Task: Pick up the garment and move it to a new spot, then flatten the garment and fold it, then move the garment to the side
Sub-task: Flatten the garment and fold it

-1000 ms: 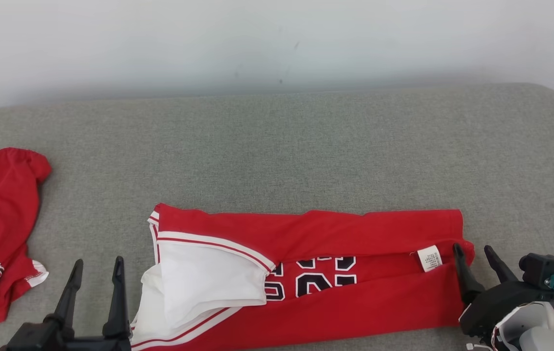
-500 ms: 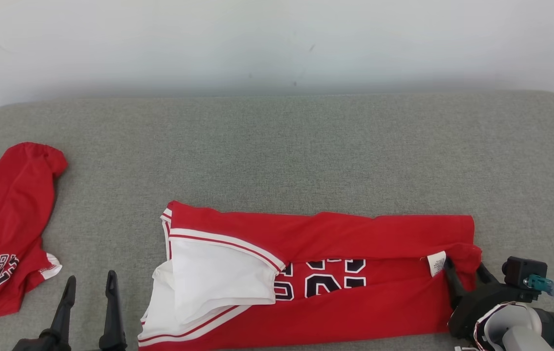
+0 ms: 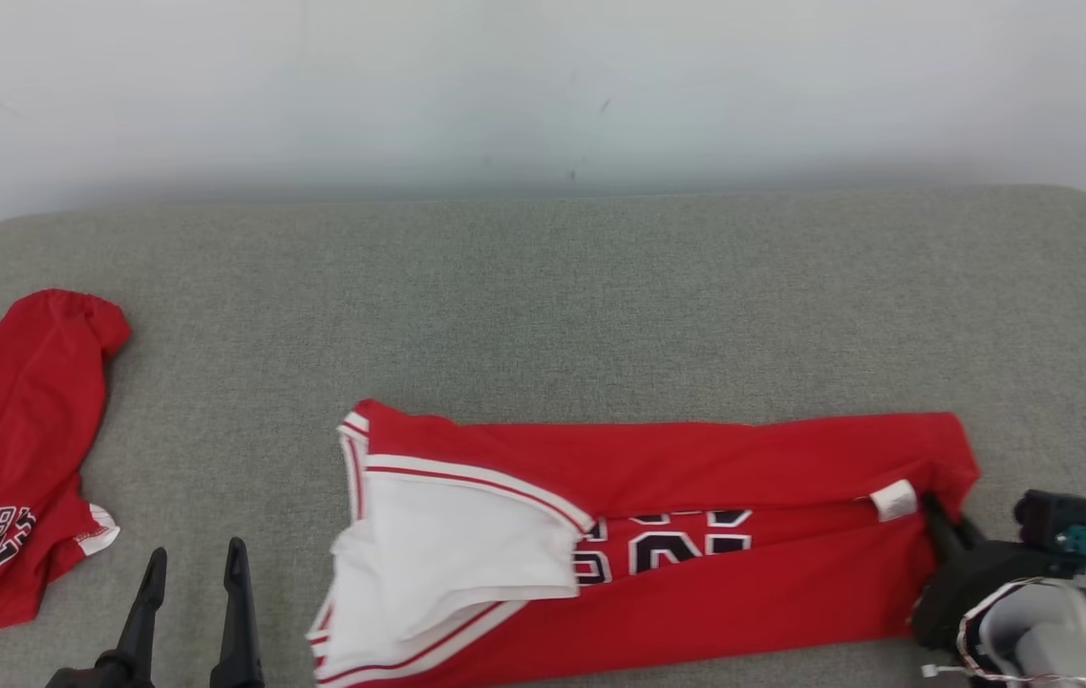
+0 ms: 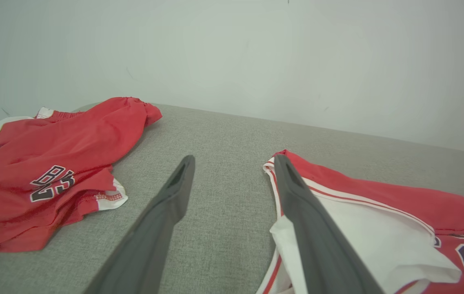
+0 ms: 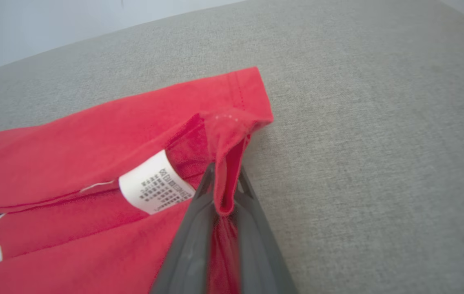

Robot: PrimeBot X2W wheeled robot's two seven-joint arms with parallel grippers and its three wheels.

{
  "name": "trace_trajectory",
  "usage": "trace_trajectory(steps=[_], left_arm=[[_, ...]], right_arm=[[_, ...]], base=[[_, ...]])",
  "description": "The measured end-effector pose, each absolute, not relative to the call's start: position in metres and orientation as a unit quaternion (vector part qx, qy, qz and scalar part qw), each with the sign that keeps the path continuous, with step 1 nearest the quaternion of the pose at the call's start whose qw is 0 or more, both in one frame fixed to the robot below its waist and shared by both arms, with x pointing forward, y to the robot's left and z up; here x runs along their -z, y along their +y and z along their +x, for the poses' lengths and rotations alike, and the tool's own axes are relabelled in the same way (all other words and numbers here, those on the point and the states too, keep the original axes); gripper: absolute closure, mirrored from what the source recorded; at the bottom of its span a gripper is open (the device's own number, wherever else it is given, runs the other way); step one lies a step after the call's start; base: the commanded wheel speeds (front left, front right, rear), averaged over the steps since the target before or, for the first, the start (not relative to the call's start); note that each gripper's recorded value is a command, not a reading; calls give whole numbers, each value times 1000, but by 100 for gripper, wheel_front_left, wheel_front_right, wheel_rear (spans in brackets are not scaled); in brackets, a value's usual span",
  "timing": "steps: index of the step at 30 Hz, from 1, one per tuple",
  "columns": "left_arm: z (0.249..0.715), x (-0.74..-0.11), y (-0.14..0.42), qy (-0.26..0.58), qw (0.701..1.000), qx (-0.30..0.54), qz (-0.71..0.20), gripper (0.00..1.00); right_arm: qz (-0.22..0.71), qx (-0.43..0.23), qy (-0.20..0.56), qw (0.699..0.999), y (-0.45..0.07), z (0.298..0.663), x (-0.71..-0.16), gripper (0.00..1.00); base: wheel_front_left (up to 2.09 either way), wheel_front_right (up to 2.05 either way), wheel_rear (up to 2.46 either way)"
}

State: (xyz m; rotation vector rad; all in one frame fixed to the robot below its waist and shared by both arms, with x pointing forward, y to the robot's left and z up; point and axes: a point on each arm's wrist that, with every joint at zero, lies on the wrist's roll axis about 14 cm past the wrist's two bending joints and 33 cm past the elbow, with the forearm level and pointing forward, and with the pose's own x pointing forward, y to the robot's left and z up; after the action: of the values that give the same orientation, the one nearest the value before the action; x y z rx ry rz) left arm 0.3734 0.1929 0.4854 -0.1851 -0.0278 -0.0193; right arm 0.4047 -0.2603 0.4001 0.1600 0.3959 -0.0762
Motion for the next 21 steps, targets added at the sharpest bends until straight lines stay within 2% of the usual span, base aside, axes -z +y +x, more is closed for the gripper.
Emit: trace_trajectory(steps=[11,16,21], left_arm=[[369,-486,190,-13,996,15,-89,0],[368,-487,191,-15,996,15,-85,0],[367,-488,191,-16,996,15,-84,0]], right_arm=[[38,93,154,983,-327,406,-435,100],[49,75,115,989,-313,415,-456,100],[77,26,79,994,-272,422,-474,100]], base=[[0,0,0],[0,0,0],[0,0,0]])
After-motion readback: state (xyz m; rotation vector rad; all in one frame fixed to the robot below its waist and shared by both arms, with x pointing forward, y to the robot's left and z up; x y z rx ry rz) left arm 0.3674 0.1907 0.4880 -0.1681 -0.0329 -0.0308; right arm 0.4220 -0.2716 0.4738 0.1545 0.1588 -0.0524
